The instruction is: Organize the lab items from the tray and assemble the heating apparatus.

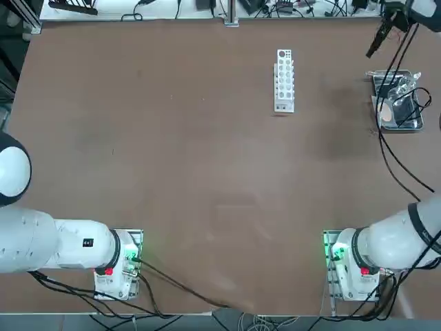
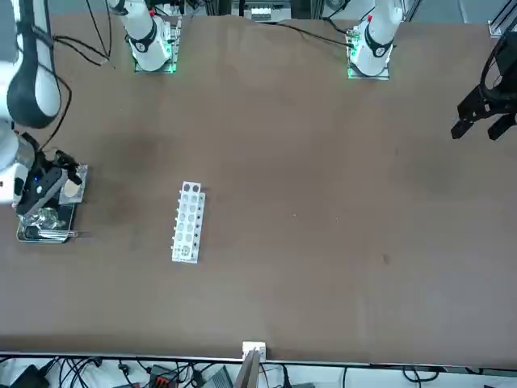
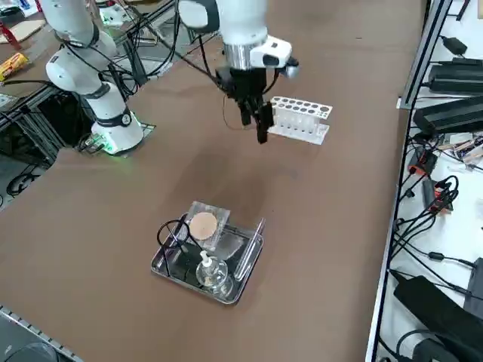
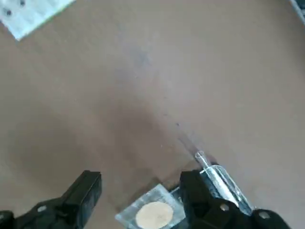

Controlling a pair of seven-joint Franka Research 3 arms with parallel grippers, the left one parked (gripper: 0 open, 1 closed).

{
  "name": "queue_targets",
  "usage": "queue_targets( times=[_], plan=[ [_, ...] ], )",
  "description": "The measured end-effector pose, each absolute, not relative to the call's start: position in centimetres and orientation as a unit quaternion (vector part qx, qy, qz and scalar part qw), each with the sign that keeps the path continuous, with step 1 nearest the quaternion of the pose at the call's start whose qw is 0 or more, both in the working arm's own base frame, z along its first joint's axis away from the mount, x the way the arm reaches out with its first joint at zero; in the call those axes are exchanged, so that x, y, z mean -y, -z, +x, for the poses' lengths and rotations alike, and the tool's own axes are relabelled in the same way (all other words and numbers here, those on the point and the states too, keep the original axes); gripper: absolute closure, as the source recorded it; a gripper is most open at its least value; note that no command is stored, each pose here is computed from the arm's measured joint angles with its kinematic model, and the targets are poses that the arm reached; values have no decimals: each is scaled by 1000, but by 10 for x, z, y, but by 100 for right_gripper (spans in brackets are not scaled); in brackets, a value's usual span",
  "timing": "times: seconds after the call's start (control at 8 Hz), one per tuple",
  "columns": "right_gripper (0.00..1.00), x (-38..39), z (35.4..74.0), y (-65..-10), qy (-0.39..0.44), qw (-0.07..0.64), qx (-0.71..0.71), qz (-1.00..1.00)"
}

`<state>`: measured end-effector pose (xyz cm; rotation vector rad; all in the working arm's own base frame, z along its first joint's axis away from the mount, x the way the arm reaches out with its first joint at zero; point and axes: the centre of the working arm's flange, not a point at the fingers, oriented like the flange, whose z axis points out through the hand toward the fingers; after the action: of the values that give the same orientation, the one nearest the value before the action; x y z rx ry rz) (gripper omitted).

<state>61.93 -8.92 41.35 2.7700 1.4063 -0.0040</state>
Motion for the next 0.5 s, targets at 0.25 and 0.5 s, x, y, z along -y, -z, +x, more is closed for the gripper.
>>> queue_targets(
  times=[0.25, 0.5],
  plan=[
    [0, 122, 625, -381, -14, 3, -516, 856],
    [0, 159, 627, -343, -38, -12, -571, 820]
  ],
)
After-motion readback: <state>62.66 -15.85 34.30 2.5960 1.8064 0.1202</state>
